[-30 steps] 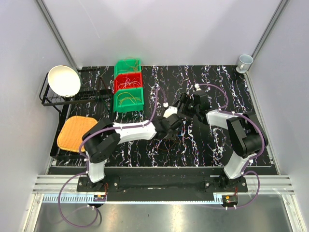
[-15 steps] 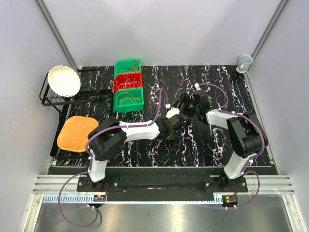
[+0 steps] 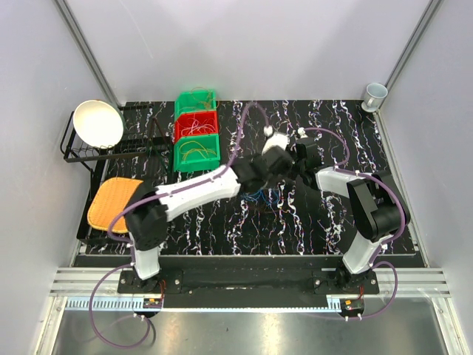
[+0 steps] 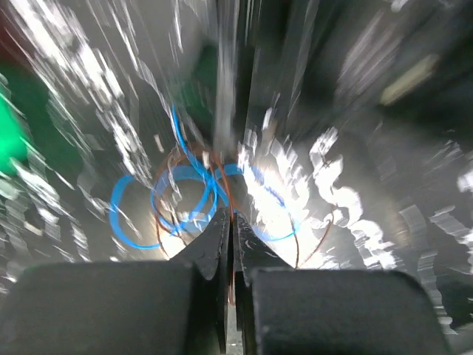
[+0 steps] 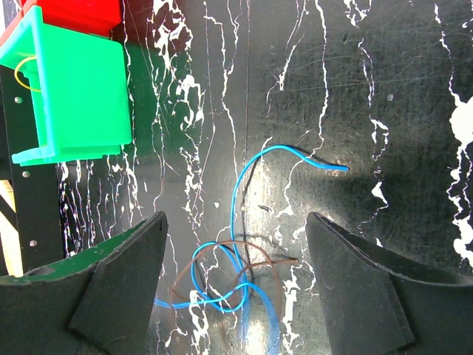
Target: Untangle the cables
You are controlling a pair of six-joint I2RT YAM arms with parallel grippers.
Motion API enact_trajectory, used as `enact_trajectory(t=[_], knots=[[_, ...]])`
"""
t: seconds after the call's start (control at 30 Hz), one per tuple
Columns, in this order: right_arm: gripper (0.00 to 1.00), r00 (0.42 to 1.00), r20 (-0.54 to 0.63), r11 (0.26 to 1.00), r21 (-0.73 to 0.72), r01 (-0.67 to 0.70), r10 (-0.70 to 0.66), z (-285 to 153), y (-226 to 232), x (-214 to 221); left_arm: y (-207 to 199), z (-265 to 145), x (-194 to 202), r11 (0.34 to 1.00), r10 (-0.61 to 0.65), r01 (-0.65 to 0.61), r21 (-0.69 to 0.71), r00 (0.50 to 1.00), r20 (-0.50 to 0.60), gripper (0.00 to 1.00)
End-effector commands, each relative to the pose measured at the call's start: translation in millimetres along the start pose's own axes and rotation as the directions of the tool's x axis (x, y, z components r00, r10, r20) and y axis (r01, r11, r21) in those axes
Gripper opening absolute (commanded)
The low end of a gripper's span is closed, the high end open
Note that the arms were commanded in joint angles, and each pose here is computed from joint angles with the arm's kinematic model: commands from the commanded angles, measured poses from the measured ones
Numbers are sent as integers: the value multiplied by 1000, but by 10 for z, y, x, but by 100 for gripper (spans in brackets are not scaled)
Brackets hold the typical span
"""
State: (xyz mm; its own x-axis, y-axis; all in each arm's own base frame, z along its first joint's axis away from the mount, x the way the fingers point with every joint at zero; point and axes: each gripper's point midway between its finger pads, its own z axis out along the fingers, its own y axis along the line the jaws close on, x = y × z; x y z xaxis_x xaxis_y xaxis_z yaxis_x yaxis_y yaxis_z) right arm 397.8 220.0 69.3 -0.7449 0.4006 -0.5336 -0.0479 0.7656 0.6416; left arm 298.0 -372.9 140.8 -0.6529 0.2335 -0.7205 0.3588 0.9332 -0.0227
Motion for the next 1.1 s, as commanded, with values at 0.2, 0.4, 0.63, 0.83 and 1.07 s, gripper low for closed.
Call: enact_trajectory(t=[0.2, 0.4, 0.63, 0.83, 1.07], knots=[[81, 998, 66, 1000, -22, 21, -19, 0, 146, -231, 296, -1898, -1814, 993, -41, -16, 118, 887, 460, 2], [81, 998, 60, 1000, -23, 17, -15, 13, 143, -219, 396, -1581, -1319, 996, -34, -1, 90, 921, 387, 2], [81, 998, 54, 1000, -26, 15, -13, 29, 144, -210, 471, -1095, -687, 999, -34, 26, 37, 969, 246, 0], [81, 999, 47, 1000, -24, 13, -12, 35, 131, -190, 507, -921, -506, 999, -34, 29, 27, 979, 201, 0], [82, 997, 69, 999, -2, 37, -37, -18, 122, -251, 553, -1063, -631, 999, -18, 10, 36, 974, 227, 0]])
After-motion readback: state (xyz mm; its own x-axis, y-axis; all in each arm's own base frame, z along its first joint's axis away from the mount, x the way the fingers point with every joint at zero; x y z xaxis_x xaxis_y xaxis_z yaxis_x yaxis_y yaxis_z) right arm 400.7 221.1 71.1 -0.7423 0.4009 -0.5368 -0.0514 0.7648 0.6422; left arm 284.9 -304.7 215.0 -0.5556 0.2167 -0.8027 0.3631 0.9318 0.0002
